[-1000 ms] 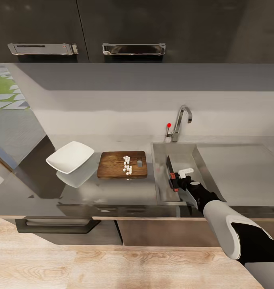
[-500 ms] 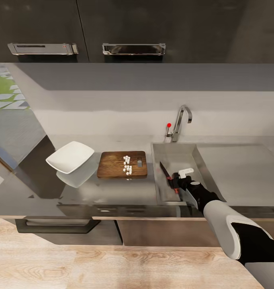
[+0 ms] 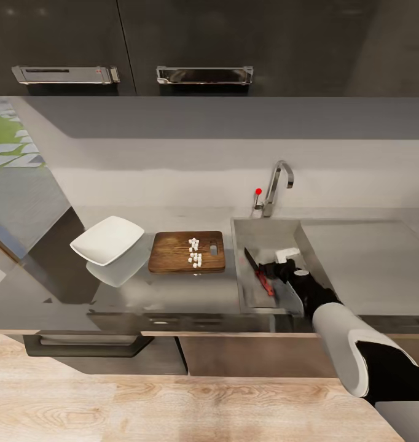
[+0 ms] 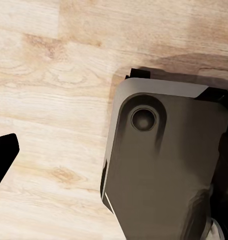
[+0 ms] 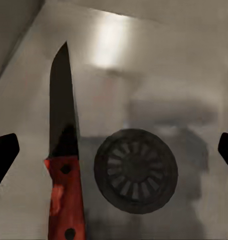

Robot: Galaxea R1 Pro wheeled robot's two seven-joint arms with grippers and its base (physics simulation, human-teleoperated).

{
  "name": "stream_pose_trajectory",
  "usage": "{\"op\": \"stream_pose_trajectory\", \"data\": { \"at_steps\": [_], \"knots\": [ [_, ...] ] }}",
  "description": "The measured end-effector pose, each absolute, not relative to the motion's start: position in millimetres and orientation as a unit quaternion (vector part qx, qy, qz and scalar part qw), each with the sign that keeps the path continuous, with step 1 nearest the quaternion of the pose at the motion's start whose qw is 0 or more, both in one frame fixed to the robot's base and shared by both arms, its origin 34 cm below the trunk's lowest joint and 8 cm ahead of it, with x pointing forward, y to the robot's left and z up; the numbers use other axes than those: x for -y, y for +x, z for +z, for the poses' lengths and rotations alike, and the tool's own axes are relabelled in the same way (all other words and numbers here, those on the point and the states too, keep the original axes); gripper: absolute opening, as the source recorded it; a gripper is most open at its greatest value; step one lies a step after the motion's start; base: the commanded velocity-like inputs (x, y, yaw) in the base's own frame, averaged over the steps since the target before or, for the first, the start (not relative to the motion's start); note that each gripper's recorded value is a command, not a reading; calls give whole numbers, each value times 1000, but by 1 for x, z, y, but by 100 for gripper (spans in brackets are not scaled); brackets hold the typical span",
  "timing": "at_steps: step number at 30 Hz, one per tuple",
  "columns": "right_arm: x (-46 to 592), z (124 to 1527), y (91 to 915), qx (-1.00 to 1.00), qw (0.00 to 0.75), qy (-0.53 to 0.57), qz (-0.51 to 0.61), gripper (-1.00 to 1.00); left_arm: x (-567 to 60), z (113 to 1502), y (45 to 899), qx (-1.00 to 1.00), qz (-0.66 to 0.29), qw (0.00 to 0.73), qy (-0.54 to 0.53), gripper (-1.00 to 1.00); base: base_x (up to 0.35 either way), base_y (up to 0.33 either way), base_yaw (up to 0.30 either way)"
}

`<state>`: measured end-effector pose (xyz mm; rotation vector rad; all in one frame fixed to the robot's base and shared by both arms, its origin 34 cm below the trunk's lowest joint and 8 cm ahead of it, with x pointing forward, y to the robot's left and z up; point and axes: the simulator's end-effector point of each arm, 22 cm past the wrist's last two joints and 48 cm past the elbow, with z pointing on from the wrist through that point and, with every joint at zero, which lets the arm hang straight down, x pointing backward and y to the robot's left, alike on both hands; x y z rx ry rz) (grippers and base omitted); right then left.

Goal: In the kitchen, take the Vidalia onion out of the sink, dice it on the chopping board with the paring knife, put the diced onion into the bowl on the countertop, then place both the paring knife and the chopping board into the sink.

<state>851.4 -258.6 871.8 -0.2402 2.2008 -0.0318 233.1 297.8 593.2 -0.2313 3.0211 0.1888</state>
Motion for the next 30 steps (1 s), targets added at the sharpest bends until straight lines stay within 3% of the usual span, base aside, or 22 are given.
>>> {"op": "stream_pose_trajectory", "data": {
  "at_steps": [4, 10, 19, 30],
  "knots": [
    [270, 948, 891, -857, 507, -93, -29, 100, -298, 593, 233, -994, 62, 53, -76, 100, 0, 0, 0],
    [274, 988, 887, -889, 450, -84, 5, 100, -297, 593, 234, -994, 61, 54, -76, 100, 0, 0, 0],
    [276, 992, 884, -895, 439, -84, 13, 100, -297, 593, 234, -994, 61, 55, -76, 100, 0, 13, 0],
    [278, 994, 884, -894, 441, -83, 14, 100, -297, 593, 234, -994, 61, 55, -76, 100, 0, 237, -15]
  ]
}}
